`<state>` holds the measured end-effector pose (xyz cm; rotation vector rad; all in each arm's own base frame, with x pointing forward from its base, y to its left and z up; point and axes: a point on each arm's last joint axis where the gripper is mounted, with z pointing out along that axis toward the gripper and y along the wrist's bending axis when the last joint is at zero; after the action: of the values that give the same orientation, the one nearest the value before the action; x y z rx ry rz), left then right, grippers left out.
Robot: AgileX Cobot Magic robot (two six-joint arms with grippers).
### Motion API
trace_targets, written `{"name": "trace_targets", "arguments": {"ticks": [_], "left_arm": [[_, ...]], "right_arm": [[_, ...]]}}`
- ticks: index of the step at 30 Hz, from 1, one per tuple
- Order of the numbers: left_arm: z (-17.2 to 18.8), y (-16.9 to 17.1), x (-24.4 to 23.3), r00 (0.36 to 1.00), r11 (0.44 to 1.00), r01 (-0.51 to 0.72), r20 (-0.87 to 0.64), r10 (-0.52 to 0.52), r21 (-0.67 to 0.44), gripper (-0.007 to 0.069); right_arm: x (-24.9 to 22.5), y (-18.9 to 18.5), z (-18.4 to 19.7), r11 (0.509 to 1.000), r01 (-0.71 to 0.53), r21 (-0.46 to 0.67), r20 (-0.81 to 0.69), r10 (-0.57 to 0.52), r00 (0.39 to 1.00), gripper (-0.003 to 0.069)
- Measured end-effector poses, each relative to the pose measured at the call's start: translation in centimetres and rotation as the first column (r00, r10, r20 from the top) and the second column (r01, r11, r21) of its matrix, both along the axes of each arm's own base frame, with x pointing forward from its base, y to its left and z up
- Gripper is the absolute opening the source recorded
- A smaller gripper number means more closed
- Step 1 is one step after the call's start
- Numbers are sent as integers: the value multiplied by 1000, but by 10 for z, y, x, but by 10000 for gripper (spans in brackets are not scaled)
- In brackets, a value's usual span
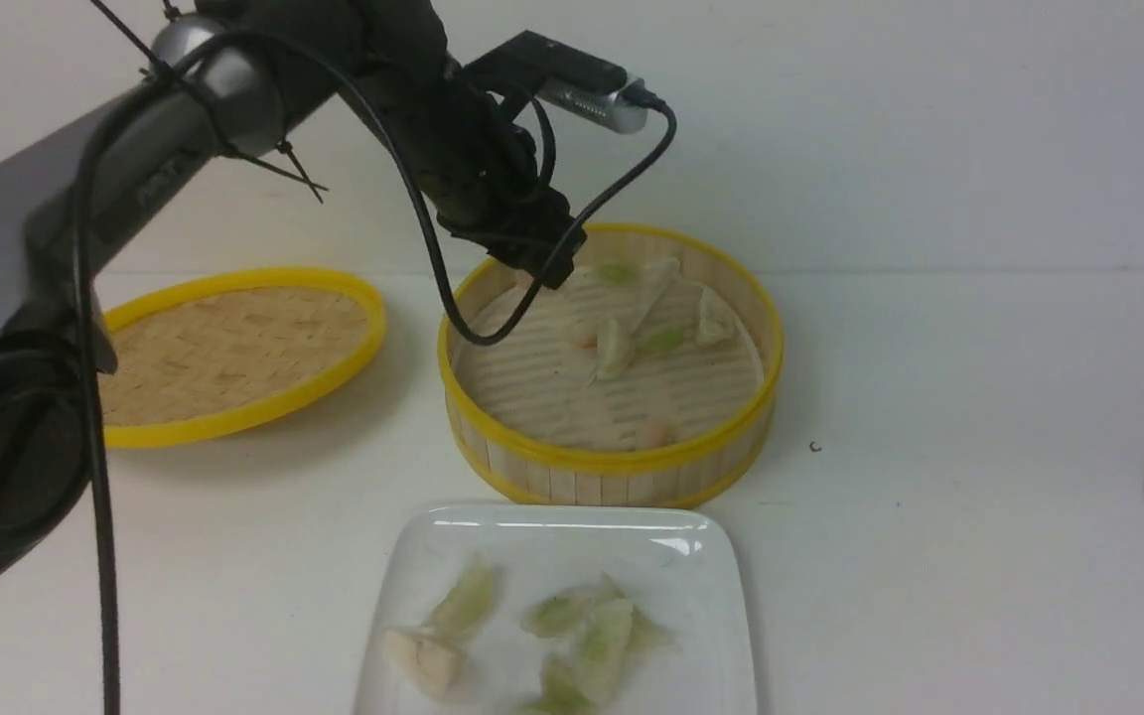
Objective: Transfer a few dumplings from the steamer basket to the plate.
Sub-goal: Use the left arm to grab a dumpling from the steamer, then use the left arm to put the dumpling into the plate
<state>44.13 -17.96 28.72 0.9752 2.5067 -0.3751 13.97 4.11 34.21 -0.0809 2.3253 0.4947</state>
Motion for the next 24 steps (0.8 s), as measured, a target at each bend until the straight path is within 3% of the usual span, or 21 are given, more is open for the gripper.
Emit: {"name": "trace_targets", "arguments": {"ticks": [7,11,18,24], "left_arm": [[37,6,-25,999,998,-48,-7,48,-42,265],[33,16,-52,992,996,-87,-89,84,-29,263],[-30,23,-127,915,997,-77,-396,82,29,258],[-80,5,-151,900,997,2,-434,29,71,258]], "right_arm": [[0,1,1,1000,-2,16,-1,2,1000,-15],[0,2,1,1000,-9,24,2,9,1000,-15],[8,3,-4,1000,-25,6,-30,25,999,-15],[27,7,-19,997,-78,-1,-118,77,990,-15]]}}
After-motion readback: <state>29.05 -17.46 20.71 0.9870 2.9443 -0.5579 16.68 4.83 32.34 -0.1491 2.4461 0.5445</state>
